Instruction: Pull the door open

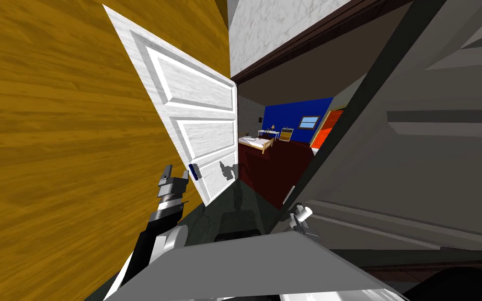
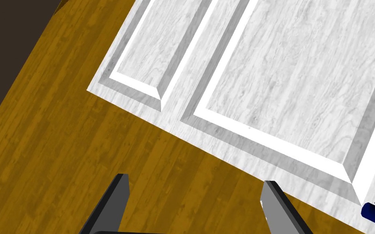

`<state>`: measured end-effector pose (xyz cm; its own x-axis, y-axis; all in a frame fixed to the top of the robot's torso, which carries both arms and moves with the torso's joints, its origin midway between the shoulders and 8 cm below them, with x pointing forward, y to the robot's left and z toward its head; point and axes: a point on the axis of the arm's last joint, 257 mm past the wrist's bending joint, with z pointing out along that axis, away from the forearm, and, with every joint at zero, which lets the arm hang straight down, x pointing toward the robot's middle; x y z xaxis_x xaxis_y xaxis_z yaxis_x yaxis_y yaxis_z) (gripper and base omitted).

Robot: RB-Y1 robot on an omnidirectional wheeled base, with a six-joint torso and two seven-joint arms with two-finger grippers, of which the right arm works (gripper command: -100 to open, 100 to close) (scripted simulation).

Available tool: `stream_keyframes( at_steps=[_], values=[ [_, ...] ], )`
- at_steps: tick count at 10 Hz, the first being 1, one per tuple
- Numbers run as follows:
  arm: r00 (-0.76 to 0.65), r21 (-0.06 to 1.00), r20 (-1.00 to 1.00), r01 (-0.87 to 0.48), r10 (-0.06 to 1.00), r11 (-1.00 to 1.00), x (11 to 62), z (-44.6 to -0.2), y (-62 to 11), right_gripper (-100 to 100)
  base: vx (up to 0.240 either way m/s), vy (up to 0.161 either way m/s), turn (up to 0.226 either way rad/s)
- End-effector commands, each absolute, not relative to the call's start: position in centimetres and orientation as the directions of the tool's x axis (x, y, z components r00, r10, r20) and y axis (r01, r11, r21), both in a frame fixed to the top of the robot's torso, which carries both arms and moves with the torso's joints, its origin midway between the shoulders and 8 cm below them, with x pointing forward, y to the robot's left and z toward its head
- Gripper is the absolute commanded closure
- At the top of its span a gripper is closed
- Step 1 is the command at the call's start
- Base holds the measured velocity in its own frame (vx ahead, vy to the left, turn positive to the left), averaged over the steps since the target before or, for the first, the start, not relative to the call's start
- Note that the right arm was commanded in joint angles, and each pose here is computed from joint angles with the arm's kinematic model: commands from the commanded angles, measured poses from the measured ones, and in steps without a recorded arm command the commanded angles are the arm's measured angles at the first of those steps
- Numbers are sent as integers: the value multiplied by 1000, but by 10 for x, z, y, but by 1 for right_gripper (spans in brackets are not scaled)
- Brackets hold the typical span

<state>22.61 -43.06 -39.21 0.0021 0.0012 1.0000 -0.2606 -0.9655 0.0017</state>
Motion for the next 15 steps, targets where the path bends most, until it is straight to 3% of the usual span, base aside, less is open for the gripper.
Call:
stream_keyframes(
  at_steps=[1, 15],
  values=[
    [1, 1, 1000, -234, 1, -972, 224, -392, -423, 100, -201, -19, 42],
    [5, 0, 1000, -92, 0, -996, 216, -393, -403, 100, -202, -19, 91]
  ],
)
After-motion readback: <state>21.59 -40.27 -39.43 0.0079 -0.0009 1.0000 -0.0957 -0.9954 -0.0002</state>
